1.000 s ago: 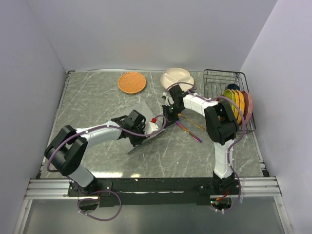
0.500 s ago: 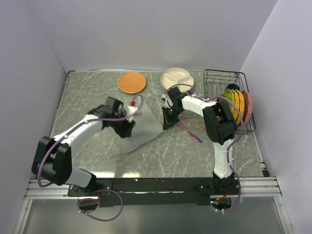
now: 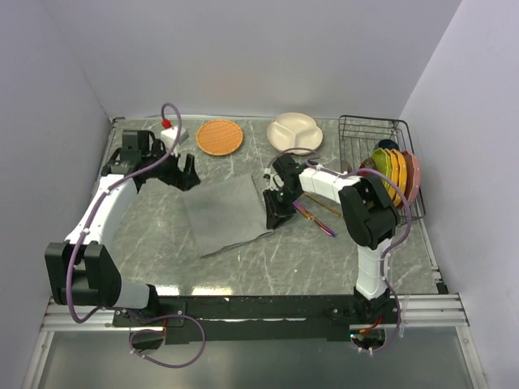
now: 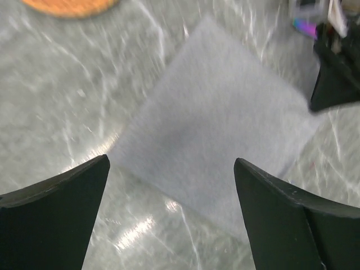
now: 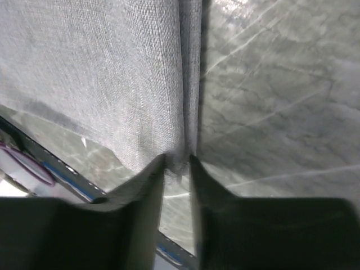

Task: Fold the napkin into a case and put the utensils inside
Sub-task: Smooth out the square-folded napkin at the center of the board.

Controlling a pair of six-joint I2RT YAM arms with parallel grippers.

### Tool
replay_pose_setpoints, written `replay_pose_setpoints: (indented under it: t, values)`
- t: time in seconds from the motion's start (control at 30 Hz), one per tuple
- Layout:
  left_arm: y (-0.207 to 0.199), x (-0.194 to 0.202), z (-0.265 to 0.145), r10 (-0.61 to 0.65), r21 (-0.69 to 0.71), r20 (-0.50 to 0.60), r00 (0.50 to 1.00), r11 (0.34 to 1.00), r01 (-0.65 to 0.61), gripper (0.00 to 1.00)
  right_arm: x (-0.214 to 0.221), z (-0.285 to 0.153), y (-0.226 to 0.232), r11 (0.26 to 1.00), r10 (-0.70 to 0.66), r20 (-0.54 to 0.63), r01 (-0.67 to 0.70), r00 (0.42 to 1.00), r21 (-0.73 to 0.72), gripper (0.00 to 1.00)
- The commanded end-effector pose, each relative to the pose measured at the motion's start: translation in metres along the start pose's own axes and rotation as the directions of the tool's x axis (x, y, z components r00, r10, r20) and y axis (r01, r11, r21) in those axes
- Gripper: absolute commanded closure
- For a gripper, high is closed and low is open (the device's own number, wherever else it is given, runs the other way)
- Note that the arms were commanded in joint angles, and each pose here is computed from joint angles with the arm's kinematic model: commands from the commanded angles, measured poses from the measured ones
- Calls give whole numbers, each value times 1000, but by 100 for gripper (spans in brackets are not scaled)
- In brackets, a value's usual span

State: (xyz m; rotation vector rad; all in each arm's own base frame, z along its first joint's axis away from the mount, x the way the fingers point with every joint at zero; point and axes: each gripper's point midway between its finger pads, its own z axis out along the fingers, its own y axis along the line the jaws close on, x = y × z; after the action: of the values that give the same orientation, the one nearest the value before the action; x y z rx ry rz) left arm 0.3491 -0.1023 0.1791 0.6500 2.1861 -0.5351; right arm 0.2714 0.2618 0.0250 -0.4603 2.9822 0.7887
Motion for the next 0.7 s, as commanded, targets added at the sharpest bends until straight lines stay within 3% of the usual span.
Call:
replay_pose_setpoints:
  t: [0.0,0.03,0.1,0.13,0.2,0.27,0.33,0.4,0.43,0.47,0.53,0.57,0.6,0.67]
  values:
    - [0,-76,-27,-15,-33,223,975,999,23,1,-18,-46,6,995,-94,99,90,991,47,52]
    - [4,-92,-39,2,-69,271,963,997,18,1,-24,-55,6,993,-112,119,106,986,56,36]
    - [7,-112,-53,-2,-108,350,937,993,42,1,-44,-85,11,985,-167,190,156,967,75,24]
    - [10,-133,-70,-1,-159,461,888,984,84,1,-50,-96,16,982,-185,209,177,960,59,21]
    - [2,-144,-89,47,-181,558,828,981,66,1,-71,-127,39,971,-237,306,237,922,37,13]
    - [-7,-164,-106,113,-188,645,756,982,14,1,-93,-159,66,942,-312,419,334,852,22,0]
    - [-1,-167,-113,5,-164,693,721,975,150,1,-122,-183,88,911,-362,550,412,752,36,0]
    - [1,-163,-97,-126,-87,654,746,967,239,1,-145,-202,105,888,-379,642,458,667,48,0]
    - [-1,-158,-87,-158,-49,623,766,970,240,1,-167,-216,119,879,-355,728,475,586,46,0]
    - [-16,-148,-73,-197,44,567,800,977,210,1,-178,-211,119,885,-326,752,464,572,30,0]
    - [-19,-129,-47,-369,161,508,778,928,335,1,-195,-206,130,831,-340,783,556,521,-9,0]
    - [-17,-124,-35,-425,203,484,765,905,375,1,-193,-214,150,763,-347,791,642,503,-73,0]
    - [-22,-112,-23,-519,264,424,742,855,446,1,-195,-212,159,737,-329,792,664,514,-124,0]
    - [-25,-104,-2,-595,340,350,724,800,494,1,-208,-201,172,720,-204,775,628,599,-296,0]
